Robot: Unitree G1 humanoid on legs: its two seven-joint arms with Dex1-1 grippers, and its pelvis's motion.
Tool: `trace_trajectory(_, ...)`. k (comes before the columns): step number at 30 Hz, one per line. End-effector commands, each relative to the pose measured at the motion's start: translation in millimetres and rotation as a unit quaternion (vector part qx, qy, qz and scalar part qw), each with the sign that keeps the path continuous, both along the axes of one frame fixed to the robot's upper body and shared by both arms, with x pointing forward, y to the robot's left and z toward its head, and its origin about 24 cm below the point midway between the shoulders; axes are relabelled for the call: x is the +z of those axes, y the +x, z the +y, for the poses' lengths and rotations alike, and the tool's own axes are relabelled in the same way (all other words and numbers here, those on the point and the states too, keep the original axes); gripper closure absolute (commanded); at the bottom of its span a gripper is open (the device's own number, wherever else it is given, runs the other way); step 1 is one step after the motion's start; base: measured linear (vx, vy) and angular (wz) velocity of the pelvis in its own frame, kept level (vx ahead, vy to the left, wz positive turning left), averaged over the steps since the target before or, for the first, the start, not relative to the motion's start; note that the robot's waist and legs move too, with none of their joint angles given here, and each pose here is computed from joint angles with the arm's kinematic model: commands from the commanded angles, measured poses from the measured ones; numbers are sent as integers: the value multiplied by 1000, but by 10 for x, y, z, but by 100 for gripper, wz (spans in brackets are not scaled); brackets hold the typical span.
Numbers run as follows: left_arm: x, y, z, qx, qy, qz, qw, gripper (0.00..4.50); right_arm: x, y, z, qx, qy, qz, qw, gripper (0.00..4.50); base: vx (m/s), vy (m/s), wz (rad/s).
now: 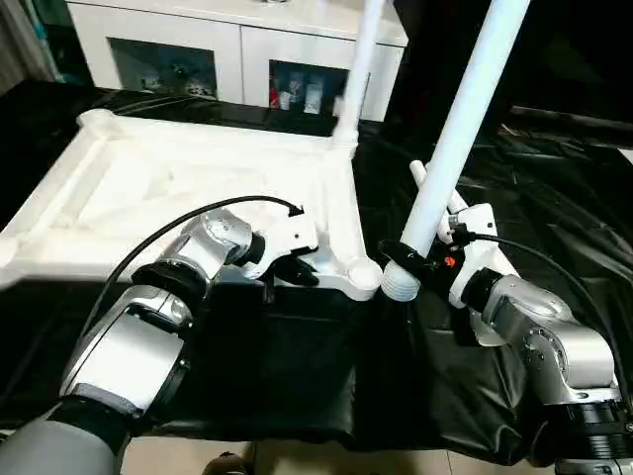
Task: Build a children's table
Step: Pick table leg, then insert table leg to table base
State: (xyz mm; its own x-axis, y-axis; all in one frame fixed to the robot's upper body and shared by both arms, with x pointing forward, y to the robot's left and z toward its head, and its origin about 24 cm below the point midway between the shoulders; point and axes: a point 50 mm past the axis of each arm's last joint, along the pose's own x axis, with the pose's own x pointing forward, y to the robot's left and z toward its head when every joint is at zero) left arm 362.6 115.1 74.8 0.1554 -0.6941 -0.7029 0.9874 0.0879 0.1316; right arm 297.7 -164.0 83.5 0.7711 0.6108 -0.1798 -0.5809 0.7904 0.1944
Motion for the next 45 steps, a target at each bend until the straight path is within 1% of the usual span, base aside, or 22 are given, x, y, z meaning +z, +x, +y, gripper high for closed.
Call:
trace_trajectory(1,-32,-3,41,3,20,4,1000,449,97,-9,-8,6,-3,-20,1000,263,0,0,0)
trace_trajectory(2,-61,-19,45,5,19,11,1000,449,106,-6,-2,6,4,-18,1000,263,0,0,0)
trace_trajectory(3,-131,-63,46,8,13,32,999,449,121,0,10,6,16,-11,1000,263,0,0,0)
trace_trajectory(4,-131,-63,46,8,13,32,999,449,121,0,10,6,16,-11,1000,263,0,0,0)
trace_trajectory(5,-200,-104,42,14,9,51,999,449,125,1,18,10,22,-4,1000,263,0,0,0)
trace_trajectory(6,-241,-129,39,17,9,58,998,450,131,6,20,10,25,-2,1000,263,0,0,0)
trace_trajectory(10,-325,-177,23,37,1,72,997,450,150,42,20,7,37,4,999,263,0,0,0)
trace_trajectory(11,-351,-195,12,56,-11,81,995,450,149,71,23,7,37,7,999,263,0,0,0)
trace_trajectory(13,-350,-209,-4,70,-23,86,994,450,131,100,23,11,31,12,999,263,0,0,0)
trace_trajectory(18,-350,-240,-8,66,-21,81,994,450,90,139,28,17,25,23,999,263,0,0,0)
trace_trajectory(19,-344,-269,-5,59,-16,79,995,450,75,169,35,17,29,29,999,263,0,0,0)
trace_trajectory(22,-328,-307,3,51,-7,65,997,450,47,211,54,25,37,44,998,263,0,0,0)
trace_trajectory(26,-307,-320,7,45,-6,50,998,450,21,242,66,30,33,50,998,263,0,0,0)
trace_trajectory(30,-267,-348,-2,35,-11,41,998,450,-17,298,92,33,60,67,995,263,0,0,0)
trace_trajectory(33,-246,-360,-9,34,-15,36,999,450,-26,309,106,40,66,73,994,263,0,0,0)
trace_trajectory(35,-228,-366,-5,33,-15,35,999,450,-6,308,177,62,72,77,993,263,0,0,0)
trace_trajectory(38,-213,-359,1,35,-16,33,999,450,-6,311,210,70,72,78,992,263,0,0,0)
trace_trajectory(45,-165,-355,2,40,-21,29,999,450,-56,322,216,65,75,85,991,263,0,0,0)
